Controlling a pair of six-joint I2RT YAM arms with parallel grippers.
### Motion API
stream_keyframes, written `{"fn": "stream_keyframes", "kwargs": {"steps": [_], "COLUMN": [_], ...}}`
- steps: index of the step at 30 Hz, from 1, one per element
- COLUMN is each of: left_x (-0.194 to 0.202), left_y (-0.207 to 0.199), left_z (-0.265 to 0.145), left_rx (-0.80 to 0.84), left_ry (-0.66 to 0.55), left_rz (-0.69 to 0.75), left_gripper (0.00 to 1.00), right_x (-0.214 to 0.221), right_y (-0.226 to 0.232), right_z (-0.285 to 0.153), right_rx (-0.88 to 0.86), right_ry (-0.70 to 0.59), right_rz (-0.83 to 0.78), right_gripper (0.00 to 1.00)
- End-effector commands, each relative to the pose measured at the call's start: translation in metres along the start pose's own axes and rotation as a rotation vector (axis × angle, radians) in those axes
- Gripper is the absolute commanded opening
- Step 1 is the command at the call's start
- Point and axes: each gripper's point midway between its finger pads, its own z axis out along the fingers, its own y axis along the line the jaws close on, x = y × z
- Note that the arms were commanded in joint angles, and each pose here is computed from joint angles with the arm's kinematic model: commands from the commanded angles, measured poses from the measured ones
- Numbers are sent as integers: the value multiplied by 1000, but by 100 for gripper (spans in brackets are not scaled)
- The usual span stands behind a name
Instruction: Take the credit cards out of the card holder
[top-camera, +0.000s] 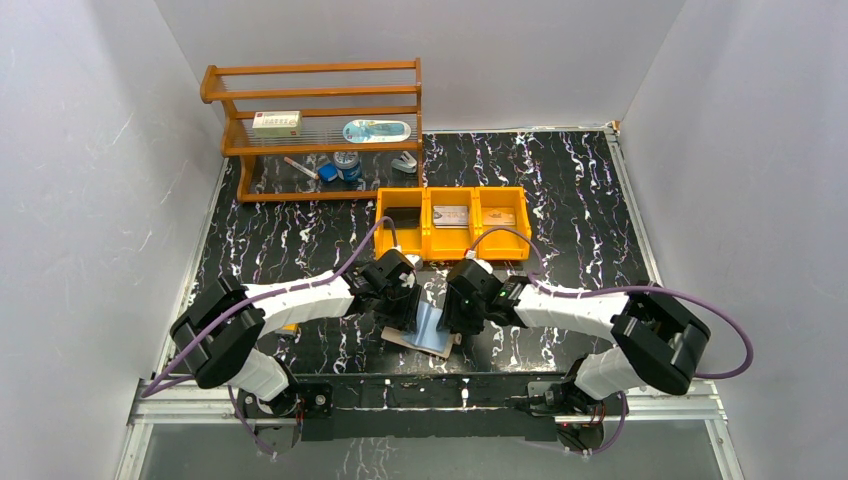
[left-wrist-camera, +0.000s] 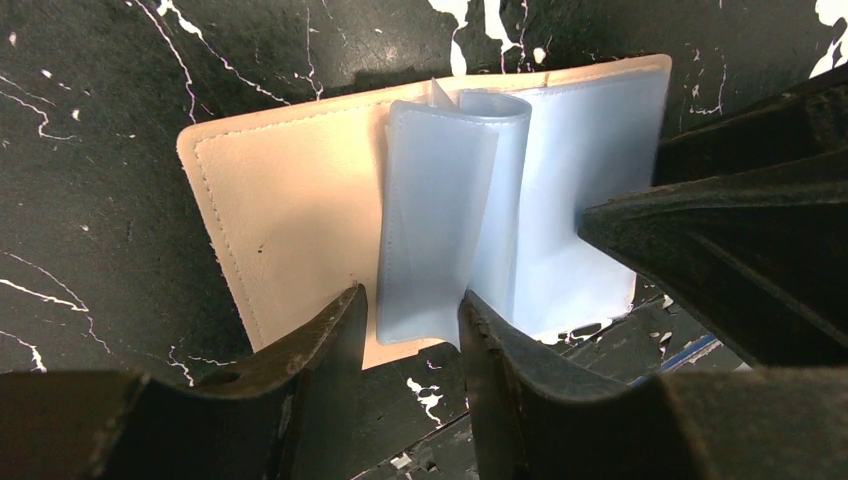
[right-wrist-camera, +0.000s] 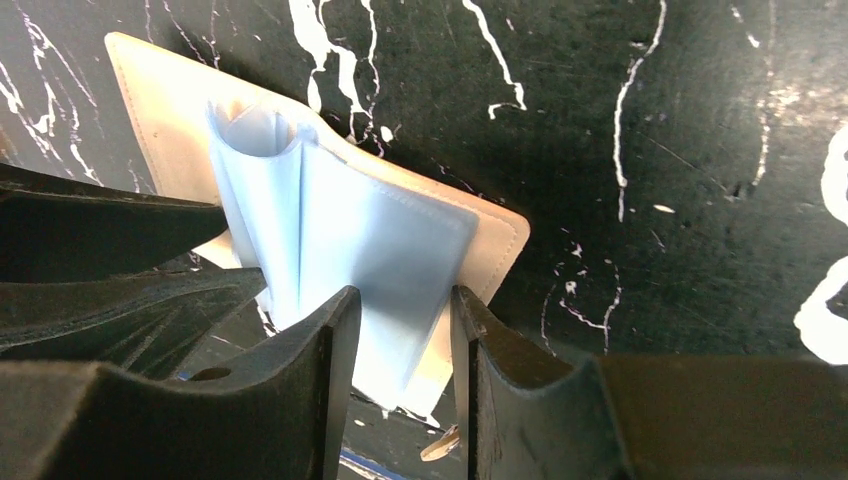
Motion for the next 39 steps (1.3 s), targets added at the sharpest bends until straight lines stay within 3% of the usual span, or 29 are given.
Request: {"fn": "stream_keyframes", "kwargs": {"steps": [1, 8, 14, 21, 24, 27, 31, 39], "left_x": [24, 23, 23, 9, -3, -23, -47, -90], "left_y": [14, 13, 13, 6, 12, 28, 56, 134], "left_z": [4, 4, 2, -12, -29, -55, -91, -175], "left_rx": [-37, -32, -32, -26, -81, -208, -352, -452], "left_ry": [71, 71, 65, 9, -58, -154, -253, -507], "left_rz": [-9, -8, -7, -14, -23, -31, -70, -296], "left_gripper": [37, 37, 36, 41, 51, 72, 97, 98], "right_x": [4, -5, -13, -29, -49, -76, -120, -194], "right_y": [22, 33, 38, 32, 7, -15, -30, -20], "right_z": [16, 12, 3, -13, -25, -49, -90, -171], "right_rx": [-120, -154, -177, -119, 34, 181, 256, 167], "right_ry": [11, -23, -63, -142, -235, -344, -495, -781], "right_rz": [38, 41, 26, 6, -26, -55, -64, -188], "right_gripper": [45, 41, 32, 41, 52, 60, 68, 80]}}
